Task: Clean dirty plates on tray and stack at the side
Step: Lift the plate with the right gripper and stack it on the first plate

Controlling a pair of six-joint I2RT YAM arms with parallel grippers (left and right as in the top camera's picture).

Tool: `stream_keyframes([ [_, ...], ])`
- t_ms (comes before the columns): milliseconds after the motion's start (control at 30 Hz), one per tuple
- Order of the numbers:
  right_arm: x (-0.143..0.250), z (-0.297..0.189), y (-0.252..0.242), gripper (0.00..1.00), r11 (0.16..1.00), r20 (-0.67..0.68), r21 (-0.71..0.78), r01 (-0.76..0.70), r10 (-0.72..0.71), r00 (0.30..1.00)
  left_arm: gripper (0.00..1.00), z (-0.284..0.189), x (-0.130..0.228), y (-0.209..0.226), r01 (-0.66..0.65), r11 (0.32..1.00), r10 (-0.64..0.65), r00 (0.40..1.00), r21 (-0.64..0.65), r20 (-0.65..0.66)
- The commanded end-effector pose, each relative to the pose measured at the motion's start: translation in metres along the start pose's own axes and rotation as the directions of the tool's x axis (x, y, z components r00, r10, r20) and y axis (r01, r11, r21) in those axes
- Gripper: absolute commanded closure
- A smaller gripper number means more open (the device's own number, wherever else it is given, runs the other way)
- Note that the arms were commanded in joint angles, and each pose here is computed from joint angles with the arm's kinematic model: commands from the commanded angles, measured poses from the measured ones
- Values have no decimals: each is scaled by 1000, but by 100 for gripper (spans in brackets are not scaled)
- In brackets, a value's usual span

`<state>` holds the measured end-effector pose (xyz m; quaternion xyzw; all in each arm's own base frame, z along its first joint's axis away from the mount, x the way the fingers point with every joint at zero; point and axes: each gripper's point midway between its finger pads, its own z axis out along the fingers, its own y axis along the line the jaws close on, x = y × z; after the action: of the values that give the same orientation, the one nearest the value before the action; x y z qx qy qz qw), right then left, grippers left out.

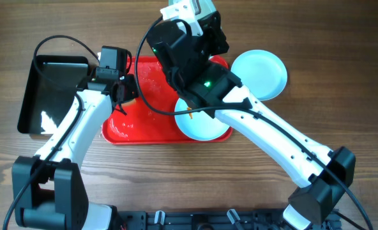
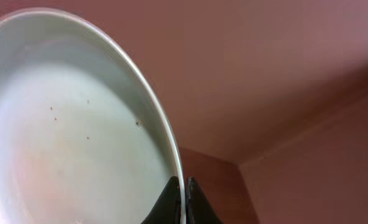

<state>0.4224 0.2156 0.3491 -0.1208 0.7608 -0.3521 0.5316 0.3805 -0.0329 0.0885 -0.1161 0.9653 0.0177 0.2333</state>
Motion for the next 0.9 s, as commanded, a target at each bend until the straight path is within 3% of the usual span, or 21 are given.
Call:
stream_keyframes([
  [0,14,1,-14,96,990,-49,-3,-143,143,989,96,-2,-3,-4,11,1000,-11,1000,17,7],
  [67,69,21,7,96,942,-276,-133,-307,262,925,96,-2,-1,-3,9,1000,-9,1000,13,-2],
  [167,146,59,10,96,748,-686,-129,-651,407,603,96,-1,1,-3,8,1000,-8,1000,11,-7],
  [267,206,107,-42,96,623,-796,42,-781,494,351,96,-1,2,-3,8,1000,-8,1000,10,-11],
  [333,238,123,-67,96,613,-797,136,-778,535,282,96,0,2,-3,8,1000,-7,1000,10,-12],
  [567,302,141,-38,96,622,-827,120,-774,494,269,96,8,6,-3,4,1000,-4,999,1,-35],
  [600,312,139,-30,88,626,-832,122,-770,487,264,96,11,8,-2,2,1000,-3,999,-2,-42],
  [633,320,138,-23,68,625,-840,120,-771,478,257,96,14,8,-3,2,1000,-2,999,-3,-46],
  [667,322,134,-14,42,609,-855,99,-787,457,245,96,15,8,-3,2,1000,-2,999,-3,-45],
  [700,318,132,-9,36,593,-866,64,-803,433,251,96,16,7,-3,3,1000,-3,999,-2,-42],
  [800,273,109,31,40,427,-900,-221,-877,258,353,96,16,6,-4,3,1000,-3,999,0,-38],
  [867,258,86,55,46,412,-898,-307,-858,174,405,96,16,6,-4,3,1000,-3,999,0,-38],
])
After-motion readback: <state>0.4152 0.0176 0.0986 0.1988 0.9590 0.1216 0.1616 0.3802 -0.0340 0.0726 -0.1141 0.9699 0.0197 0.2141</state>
